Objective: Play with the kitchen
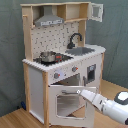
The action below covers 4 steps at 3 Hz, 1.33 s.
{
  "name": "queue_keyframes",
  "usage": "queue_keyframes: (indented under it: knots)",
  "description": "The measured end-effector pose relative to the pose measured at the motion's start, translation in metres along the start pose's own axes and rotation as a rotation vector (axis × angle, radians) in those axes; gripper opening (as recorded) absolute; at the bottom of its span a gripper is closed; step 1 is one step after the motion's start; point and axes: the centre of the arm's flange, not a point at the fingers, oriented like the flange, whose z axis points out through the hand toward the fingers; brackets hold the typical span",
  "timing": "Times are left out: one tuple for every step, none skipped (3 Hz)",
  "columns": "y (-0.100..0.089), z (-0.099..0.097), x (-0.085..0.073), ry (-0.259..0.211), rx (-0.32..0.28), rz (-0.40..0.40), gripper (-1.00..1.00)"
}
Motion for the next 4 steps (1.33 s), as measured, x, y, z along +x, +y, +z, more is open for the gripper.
queue_keyframes:
  knots:
    - [-0.007, 0.001, -0.003, -0.018, -0.009, 0.111, 1.00]
    - [-0.013, 0.002, -0.006, -0.040, -0.016, 0.211, 1.00]
    - [-0.023, 0.003, -0.010, -0.067, -0.024, 0.311, 1.00]
    - [-0.034, 0.004, -0.014, -0.094, -0.034, 0.396, 1.00]
